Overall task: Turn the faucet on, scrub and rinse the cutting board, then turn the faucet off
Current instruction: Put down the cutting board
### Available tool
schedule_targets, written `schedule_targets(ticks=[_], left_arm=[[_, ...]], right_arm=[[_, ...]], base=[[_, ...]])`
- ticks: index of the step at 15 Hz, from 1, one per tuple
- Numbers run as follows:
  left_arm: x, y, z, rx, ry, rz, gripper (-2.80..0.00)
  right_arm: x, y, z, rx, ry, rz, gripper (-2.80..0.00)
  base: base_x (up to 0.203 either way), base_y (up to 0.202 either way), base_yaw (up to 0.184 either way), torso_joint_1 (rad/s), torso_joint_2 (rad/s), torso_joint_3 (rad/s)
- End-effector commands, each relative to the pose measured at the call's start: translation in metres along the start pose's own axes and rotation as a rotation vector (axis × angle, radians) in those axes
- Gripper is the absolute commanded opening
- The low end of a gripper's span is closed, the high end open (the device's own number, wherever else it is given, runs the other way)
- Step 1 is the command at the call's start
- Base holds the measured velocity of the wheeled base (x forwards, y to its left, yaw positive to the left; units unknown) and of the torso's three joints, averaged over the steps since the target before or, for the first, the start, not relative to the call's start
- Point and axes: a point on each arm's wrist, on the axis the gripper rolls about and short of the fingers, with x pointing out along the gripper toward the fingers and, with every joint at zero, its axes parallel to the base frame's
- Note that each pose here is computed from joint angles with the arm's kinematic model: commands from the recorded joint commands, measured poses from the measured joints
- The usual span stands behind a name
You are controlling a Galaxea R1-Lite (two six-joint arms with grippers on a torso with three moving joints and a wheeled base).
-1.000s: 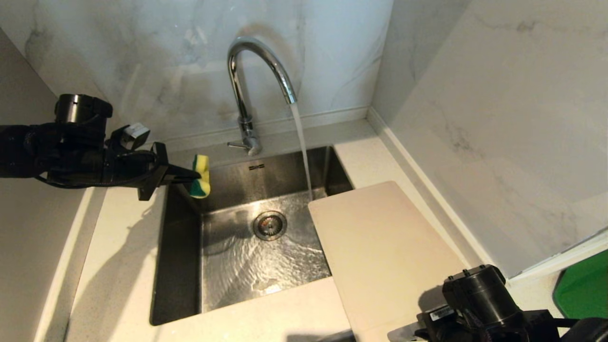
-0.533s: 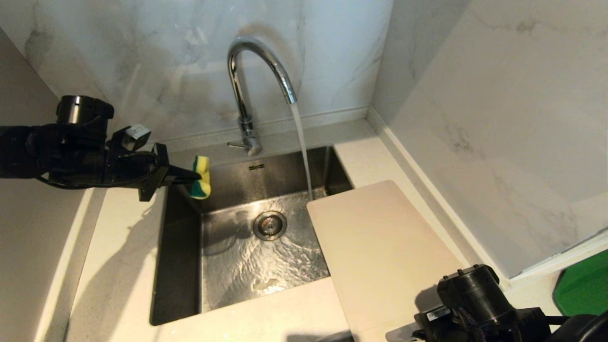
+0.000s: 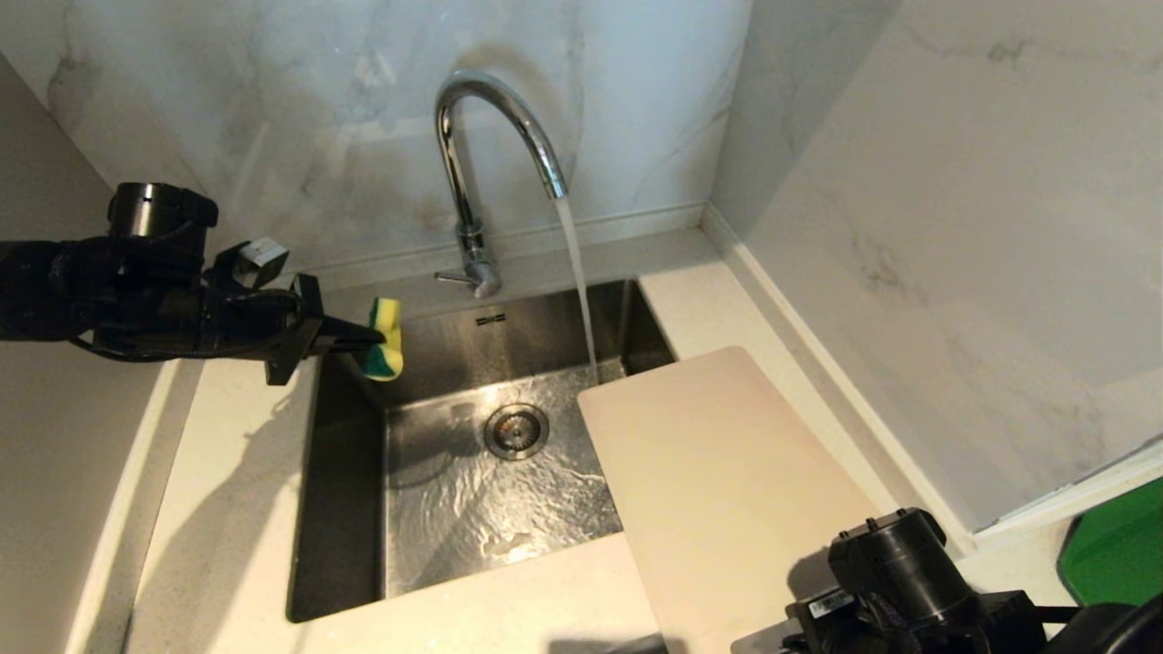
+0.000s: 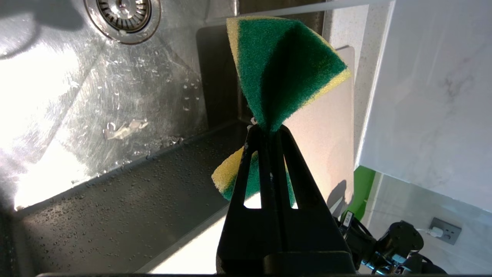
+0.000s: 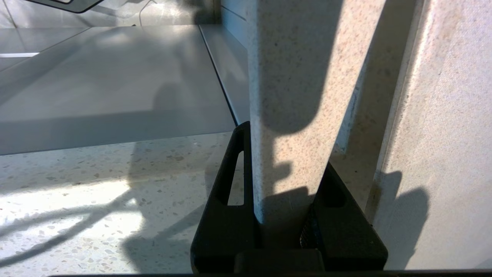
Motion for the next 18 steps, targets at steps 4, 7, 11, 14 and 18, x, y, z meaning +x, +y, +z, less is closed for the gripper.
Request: schedule_targets(ticks=[4,7,11,14,18], left_arm=[[0.001,0.000,-0.001,-0.006,0.006,-0.003,-2.80],[0.001,0.000,-0.001,-0.006,0.006,-0.002,-2.80],[0.001,0.000,-0.001,-0.006,0.007,-0.002,-2.80],[0.004,0.004,0.000,-0.012,0.012,0.003,-2.80],[0.008,0.006,0.000,-0.015,0.017,0.007,-2.80]], right_arm=[[0.004,0.003,0.001,-0.015,-0.004,0.027,-2.80],[0.007,0.003,0.005,-0.029,-0.015,0.039,-2.80],[0.013,0.004,0.005,-0.028,-0.012,0.064,-2.80],[0.021,0.002,0.006,-0.026,-0.010,0.083,-2.80],[0.028,-0.003,0.007,0.001,-0.009,0.093,-2.80]], base=[[0.000,0.000,0.000,0.000,0.00,0.000],[0.000,0.000,0.000,0.000,0.00,0.000],[0.000,0.000,0.000,0.000,0.00,0.000],[0.000,0.000,0.000,0.000,0.00,0.000],[0.000,0.000,0.000,0.000,0.00,0.000]])
